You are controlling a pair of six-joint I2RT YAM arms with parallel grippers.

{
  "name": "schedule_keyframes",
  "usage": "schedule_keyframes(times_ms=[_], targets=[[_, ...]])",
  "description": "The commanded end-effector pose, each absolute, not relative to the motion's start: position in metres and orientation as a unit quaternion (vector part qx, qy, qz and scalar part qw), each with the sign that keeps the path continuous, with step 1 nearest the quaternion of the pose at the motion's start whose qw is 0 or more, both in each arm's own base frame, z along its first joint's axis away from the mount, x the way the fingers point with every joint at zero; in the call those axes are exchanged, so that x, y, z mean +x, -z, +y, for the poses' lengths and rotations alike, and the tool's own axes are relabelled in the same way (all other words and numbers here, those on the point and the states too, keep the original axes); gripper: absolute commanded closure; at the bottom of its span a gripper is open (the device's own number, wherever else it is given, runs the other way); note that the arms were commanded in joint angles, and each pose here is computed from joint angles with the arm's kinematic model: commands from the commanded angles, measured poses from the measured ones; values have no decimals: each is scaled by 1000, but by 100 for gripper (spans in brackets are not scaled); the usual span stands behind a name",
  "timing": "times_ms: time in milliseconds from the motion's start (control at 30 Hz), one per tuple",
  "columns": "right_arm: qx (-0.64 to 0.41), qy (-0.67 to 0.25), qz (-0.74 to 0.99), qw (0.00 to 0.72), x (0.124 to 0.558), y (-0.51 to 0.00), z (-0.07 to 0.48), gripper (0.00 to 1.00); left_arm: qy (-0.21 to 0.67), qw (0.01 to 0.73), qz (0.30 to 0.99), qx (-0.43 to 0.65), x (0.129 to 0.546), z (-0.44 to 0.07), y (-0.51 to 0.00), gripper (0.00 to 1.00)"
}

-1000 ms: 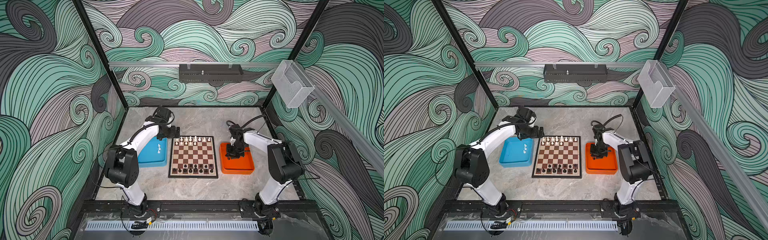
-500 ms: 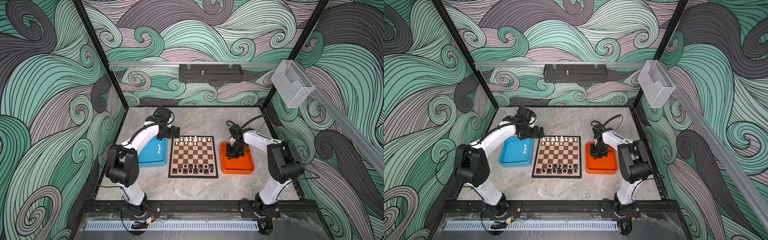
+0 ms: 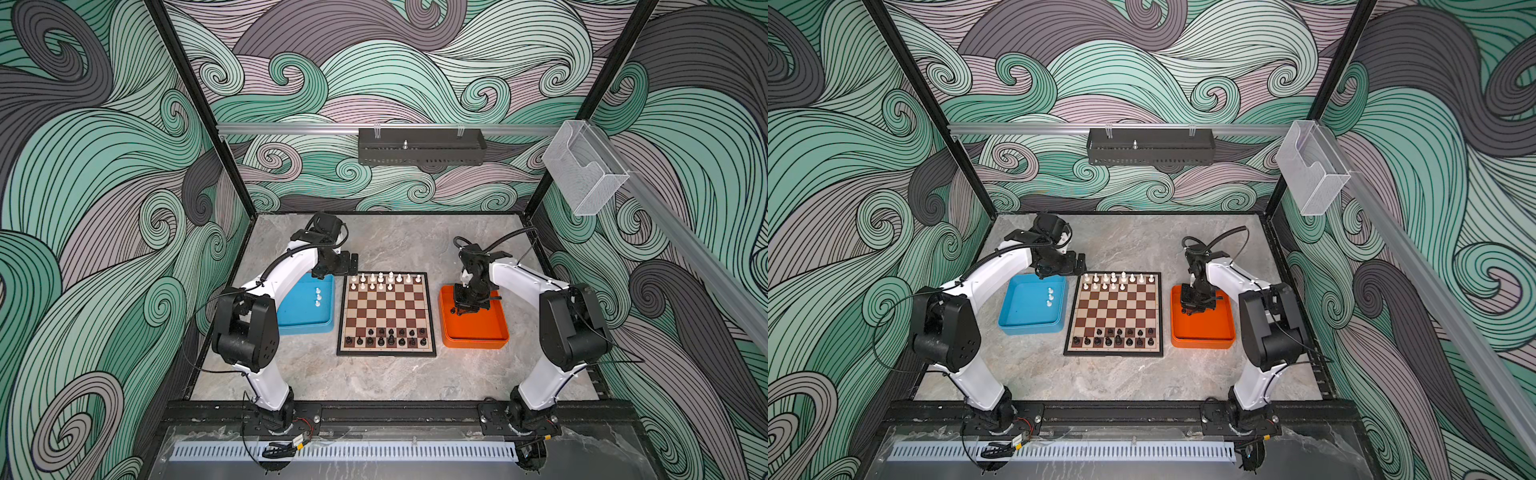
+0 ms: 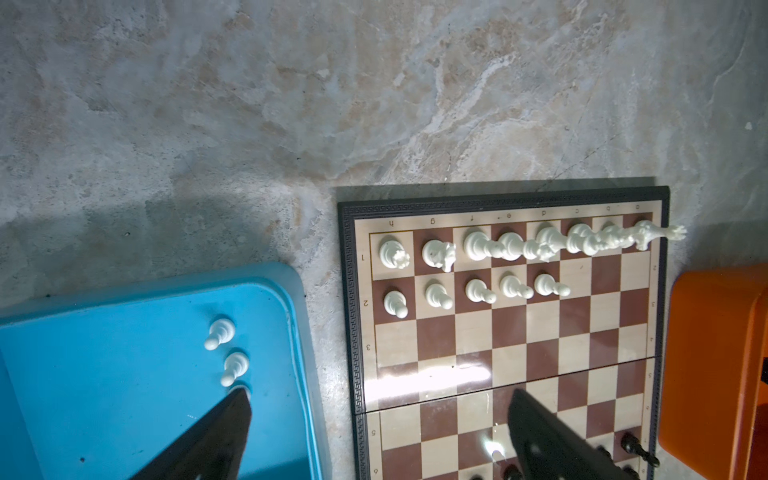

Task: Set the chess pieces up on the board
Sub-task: 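Lift the black pawn and carry it over the board's near rank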

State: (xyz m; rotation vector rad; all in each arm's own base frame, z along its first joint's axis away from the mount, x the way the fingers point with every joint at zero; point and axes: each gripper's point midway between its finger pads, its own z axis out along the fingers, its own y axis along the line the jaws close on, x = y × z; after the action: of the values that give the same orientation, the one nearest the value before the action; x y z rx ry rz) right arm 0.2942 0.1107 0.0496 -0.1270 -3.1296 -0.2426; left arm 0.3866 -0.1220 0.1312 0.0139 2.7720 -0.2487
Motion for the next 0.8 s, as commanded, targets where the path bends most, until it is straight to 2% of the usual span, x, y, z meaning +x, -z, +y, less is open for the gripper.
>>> schedule_keyframes(times_ms=[0, 267, 467, 767], targets=[[-16, 61, -998, -23, 297, -74, 111, 88, 73, 178, 981, -17, 393, -105, -137, 1], [55, 61, -995, -63, 310, -115, 155, 88, 97, 172, 975, -101, 402, -64, -137, 1], [134, 88, -984, -81, 311, -138, 231, 88, 107, 155, 964, -189, 404, -15, -131, 1], [228, 111, -965, -73, 288, -133, 338, 88, 133, 163, 936, -282, 403, 44, -133, 1]])
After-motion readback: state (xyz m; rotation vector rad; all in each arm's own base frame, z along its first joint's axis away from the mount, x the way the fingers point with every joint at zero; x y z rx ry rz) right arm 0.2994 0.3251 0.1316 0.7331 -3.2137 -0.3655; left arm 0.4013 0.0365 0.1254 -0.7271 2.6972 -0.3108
